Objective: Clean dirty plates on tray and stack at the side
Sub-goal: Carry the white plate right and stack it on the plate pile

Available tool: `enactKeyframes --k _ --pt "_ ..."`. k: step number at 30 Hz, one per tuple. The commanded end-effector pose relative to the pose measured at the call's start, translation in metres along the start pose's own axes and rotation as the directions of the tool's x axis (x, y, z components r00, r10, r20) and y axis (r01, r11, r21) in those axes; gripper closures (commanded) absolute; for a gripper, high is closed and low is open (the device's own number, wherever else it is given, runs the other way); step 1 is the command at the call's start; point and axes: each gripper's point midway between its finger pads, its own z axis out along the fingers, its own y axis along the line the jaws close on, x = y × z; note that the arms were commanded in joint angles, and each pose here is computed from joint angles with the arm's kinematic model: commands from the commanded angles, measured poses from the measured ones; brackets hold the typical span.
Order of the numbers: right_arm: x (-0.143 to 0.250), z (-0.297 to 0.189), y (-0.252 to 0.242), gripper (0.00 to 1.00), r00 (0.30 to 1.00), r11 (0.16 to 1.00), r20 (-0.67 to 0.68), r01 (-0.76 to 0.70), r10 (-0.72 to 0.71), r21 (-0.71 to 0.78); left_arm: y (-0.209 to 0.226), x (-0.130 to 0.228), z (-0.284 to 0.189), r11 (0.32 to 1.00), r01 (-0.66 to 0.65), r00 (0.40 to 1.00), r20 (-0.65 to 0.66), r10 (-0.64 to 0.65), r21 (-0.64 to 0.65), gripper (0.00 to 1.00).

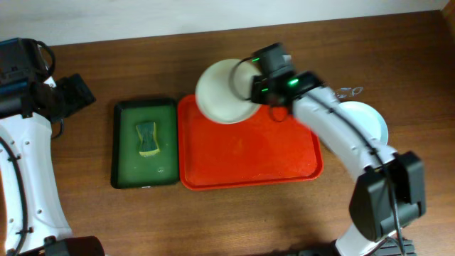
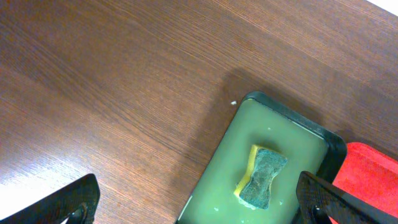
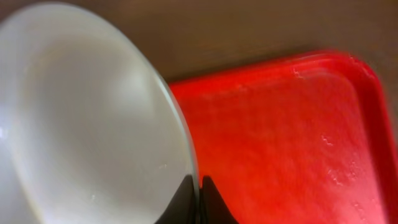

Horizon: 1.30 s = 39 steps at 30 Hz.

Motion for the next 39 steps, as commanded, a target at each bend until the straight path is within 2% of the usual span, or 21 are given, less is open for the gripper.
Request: enactKeyframes --k 1,4,8,11,14,20,27,28,33,34,35,36,37,39 --pt "-0.014 -0.016 -0.059 0.96 0.978 0.981 -0.08 -0.192 0.191 -0.014 0.002 -0.004 -0.006 1.0 0.015 1.0 0.018 -0.015 -0.003 0.01" --pt "-0.014 -0.027 -0.146 0.96 0.947 0.951 -0.118 -0.286 0.299 0.114 0.002 -0.004 -0.006 1.0 0.015 1.0 0.018 -0.015 -0.003 0.01" --pt "-0.001 -0.052 -0.244 0.96 0.873 0.87 -0.131 -0.433 0.47 0.238 0.002 -0.004 -0.006 1.0 0.015 1.0 0.018 -0.015 -0.003 0.01" --pt "0.01 -0.068 -0.291 0.96 0.804 0.792 -0.107 -0.539 0.585 0.286 0.002 -0.004 -0.006 1.0 0.015 1.0 0.018 -0.015 -0.003 0.01" --pt "0.023 -0.077 -0.314 0.96 0.755 0.742 -0.106 -0.591 0.647 0.316 0.002 -0.004 -0.006 1.0 0.015 1.0 0.018 -0.015 -0.003 0.01" --pt "0.05 -0.086 -0.332 0.96 0.762 0.734 -0.149 -0.522 0.631 0.435 0.002 -0.004 -0.006 1.0 0.015 1.0 0.018 -0.015 -0.003 0.01" --pt "0.068 -0.074 -0.341 0.96 0.764 0.721 -0.156 -0.491 0.626 0.489 0.002 -0.004 -0.006 1.0 0.015 1.0 0.018 -0.015 -0.003 0.01" --pt "0.068 -0.072 -0.342 0.84 0.766 0.721 -0.152 -0.492 0.625 0.487 0.002 -0.004 -0.006 1.0 0.015 1.0 0.018 -0.015 -0.003 0.01" --pt "0.059 -0.064 -0.332 0.59 0.791 0.774 -0.172 -0.486 0.587 0.406 0.002 -0.004 -0.006 1.0 0.015 1.0 0.018 -0.015 -0.003 0.01" --pt "0.058 -0.063 -0.33 0.51 0.797 0.786 -0.181 -0.479 0.576 0.391 0.002 -0.004 -0.006 1.0 0.015 1.0 0.018 -0.015 -0.003 0.01" --pt "0.058 -0.063 -0.329 0.39 0.799 0.791 -0.185 -0.477 0.572 0.384 0.002 -0.004 -0.006 1.0 0.015 1.0 0.018 -0.015 -0.003 0.01" --pt "0.058 -0.063 -0.329 0.33 0.8 0.793 -0.188 -0.473 0.569 0.384 0.002 -0.004 -0.006 1.0 0.015 1.0 0.018 -0.015 -0.003 0.01" --pt "0.059 -0.063 -0.329 0.3 0.813 0.809 -0.204 -0.448 0.545 0.38 0.002 -0.004 -0.006 1.0 0.015 1.0 0.018 -0.015 -0.003 0.01" --pt "0.066 -0.066 -0.33 0.29 0.809 0.808 -0.224 -0.432 0.544 0.401 0.002 -0.004 -0.006 1.0 0.015 1.0 0.018 -0.015 -0.003 0.01"
